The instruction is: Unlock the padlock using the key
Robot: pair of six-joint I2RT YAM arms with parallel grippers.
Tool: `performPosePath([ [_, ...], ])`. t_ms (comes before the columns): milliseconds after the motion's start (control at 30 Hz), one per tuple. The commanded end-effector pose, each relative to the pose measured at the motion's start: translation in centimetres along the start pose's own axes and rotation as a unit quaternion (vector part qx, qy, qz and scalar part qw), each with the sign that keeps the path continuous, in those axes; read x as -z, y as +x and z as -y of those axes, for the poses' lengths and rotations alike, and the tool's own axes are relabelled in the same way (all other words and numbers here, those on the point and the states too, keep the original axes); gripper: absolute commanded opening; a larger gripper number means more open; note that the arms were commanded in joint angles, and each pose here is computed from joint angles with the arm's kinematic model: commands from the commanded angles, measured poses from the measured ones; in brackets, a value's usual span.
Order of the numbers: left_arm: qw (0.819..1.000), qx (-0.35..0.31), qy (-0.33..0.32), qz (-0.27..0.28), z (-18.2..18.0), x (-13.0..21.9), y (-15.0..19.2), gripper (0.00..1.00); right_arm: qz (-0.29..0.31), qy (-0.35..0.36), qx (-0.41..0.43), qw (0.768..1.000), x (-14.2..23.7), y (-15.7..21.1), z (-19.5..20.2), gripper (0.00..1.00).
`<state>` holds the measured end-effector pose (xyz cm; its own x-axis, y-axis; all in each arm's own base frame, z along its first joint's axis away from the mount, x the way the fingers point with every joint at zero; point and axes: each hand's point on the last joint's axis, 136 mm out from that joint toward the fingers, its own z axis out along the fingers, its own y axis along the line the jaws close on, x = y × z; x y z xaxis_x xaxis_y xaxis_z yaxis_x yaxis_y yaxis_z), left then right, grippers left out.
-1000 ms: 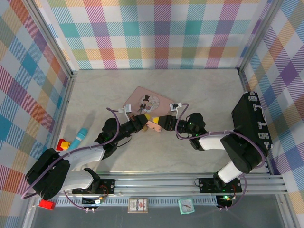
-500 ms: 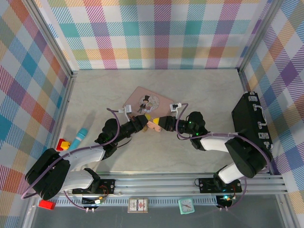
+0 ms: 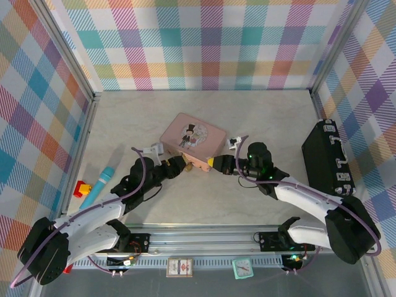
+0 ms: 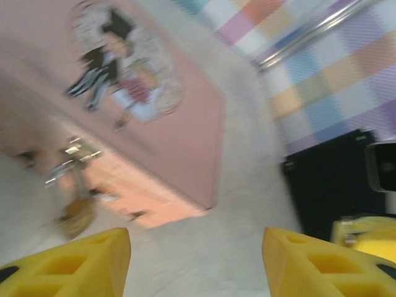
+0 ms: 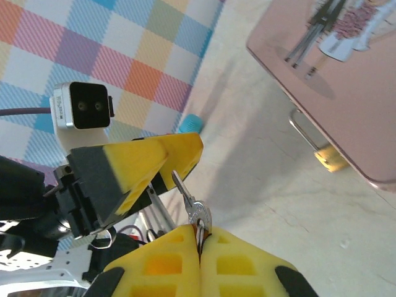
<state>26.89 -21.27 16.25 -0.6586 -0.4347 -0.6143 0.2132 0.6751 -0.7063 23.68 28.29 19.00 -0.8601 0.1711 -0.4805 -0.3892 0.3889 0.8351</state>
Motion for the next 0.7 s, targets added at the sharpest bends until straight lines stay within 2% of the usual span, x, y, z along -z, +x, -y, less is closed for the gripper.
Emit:
performPosePath([
  [0,0.995,-0.029,-0.086,-0.029,-4.0,-0.6,1.5,0.58,-0.024,0.04,0.004,0.999,0.4,1.6,2.0,0.0],
  [167,0.99,-0.027,-0.124,-0.062,-6.7,-2.9,3.8,0.59,-0.045,0.042,0.001,0.998,-0.5,3.1,2.5,0.0],
  [433,0.987,-0.039,-0.128,-0.086,-7.6,-6.0,5.0,0.57,-0.103,0.067,0.007,0.992,-3.9,5.9,4.0,0.0],
  [667,0.988,-0.045,-0.114,-0.093,-7.5,-8.4,5.4,0.57,-0.096,0.136,0.031,0.986,-6.1,4.2,6.8,0.0],
])
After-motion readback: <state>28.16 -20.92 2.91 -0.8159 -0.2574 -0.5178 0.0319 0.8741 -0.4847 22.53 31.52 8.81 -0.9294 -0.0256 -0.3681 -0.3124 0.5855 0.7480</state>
